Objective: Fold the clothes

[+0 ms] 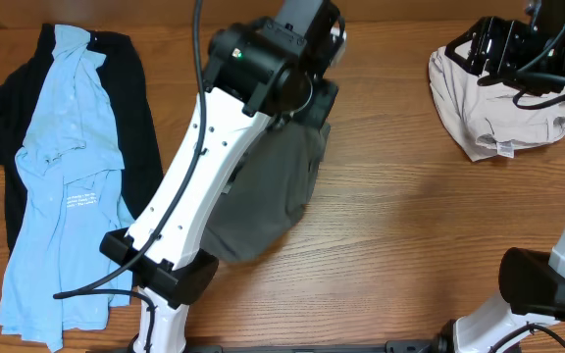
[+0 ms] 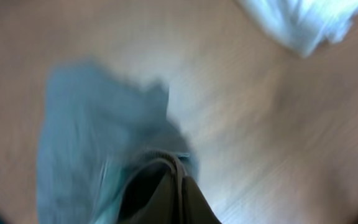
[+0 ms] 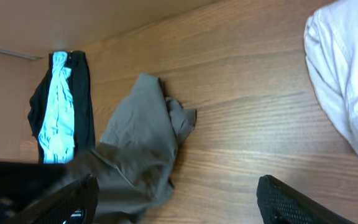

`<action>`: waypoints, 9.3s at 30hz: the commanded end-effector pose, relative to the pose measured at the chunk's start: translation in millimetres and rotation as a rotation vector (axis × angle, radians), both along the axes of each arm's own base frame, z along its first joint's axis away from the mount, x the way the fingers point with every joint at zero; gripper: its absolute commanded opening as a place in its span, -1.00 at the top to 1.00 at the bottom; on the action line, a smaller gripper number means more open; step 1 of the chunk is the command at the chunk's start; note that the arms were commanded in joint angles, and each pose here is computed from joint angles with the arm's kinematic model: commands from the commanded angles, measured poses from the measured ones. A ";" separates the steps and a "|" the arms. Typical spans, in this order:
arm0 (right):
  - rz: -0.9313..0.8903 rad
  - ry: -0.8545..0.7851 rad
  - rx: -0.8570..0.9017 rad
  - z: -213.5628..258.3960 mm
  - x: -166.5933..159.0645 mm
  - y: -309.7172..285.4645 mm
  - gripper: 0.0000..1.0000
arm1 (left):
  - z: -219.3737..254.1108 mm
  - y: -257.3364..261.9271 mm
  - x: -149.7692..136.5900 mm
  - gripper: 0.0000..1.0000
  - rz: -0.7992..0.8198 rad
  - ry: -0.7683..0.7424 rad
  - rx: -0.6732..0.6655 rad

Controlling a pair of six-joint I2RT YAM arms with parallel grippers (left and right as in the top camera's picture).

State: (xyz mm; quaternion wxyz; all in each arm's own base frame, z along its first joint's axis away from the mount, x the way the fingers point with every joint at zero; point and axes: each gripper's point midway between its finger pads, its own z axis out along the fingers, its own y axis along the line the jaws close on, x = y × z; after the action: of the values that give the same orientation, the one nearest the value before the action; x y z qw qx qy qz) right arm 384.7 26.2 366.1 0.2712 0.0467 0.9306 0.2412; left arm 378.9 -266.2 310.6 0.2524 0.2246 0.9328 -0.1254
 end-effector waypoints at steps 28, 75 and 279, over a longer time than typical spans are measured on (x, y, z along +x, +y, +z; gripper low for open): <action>0.422 0.068 -0.063 -22.3 -50.0 159.1 -0.58 | 330.2 117.4 40.5 0.92 0.708 -1.120 -0.534; 0.248 -0.084 -0.004 -143.1 16.3 227.5 0.92 | 292.0 156.2 36.1 0.92 0.778 -1.020 -0.292; -0.086 0.331 -0.194 -355.7 113.8 -1.1 0.00 | -85.8 204.1 121.7 0.92 0.464 0.089 0.153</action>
State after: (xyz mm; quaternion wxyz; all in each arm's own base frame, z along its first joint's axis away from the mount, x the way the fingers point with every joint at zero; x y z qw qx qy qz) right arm 502.1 25.7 20.3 0.1394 0.0960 0.9776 0.1247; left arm 499.5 -64.9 206.3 0.1913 0.0267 0.9811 -0.0088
